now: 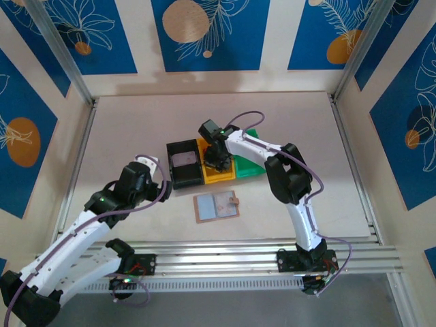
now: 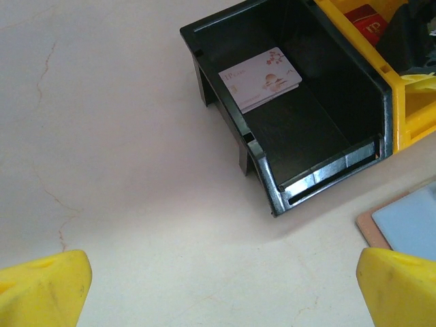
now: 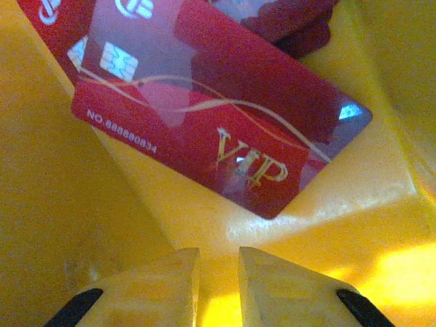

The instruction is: Take the credit cards out of the card holder

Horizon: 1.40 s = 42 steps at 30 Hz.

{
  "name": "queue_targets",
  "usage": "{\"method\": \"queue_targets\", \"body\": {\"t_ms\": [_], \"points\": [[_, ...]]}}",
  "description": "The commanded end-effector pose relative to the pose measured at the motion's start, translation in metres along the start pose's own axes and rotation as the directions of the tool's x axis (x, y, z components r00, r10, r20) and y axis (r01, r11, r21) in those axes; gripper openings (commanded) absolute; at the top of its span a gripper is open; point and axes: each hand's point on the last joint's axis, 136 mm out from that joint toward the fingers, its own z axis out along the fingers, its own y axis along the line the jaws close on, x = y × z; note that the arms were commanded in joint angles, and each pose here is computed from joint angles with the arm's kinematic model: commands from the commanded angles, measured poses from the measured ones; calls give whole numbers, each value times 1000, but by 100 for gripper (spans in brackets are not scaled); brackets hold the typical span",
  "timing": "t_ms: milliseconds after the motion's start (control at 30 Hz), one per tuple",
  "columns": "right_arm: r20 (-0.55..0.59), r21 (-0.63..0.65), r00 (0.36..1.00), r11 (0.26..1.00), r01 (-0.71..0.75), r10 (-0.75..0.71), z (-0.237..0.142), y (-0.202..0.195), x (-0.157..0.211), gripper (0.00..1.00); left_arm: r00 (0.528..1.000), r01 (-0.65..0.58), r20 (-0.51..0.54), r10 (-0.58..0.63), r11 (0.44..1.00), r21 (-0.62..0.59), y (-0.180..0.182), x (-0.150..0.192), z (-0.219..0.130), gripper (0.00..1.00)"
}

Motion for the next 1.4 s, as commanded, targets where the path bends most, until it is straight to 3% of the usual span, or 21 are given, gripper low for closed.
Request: {"method": "queue_targets", "body": {"t_ms": [0, 300, 600, 1133, 1367], "points": [[-51, 99, 999, 995, 0, 5, 28, -20, 10, 24, 1000, -8, -3, 8, 1000, 6, 0, 0, 1, 100], [44, 165, 997, 985, 53, -61, 22, -27, -5, 23, 1000, -11, -12, 11, 1000, 8, -1, 0, 3, 100], [58, 151, 992, 983, 102, -112, 24, -26, -26, 21, 1000, -15, -20, 15, 1000, 8, -1, 2, 4, 100], [203, 81, 956, 977, 199, -211, -18, 4, -82, 22, 999, -20, -27, 20, 1000, 10, -2, 3, 5, 100], [242, -22, 936, 963, 270, -256, -60, 23, -75, 22, 1000, -19, -25, 19, 1000, 13, -2, 2, 4, 100]]}}
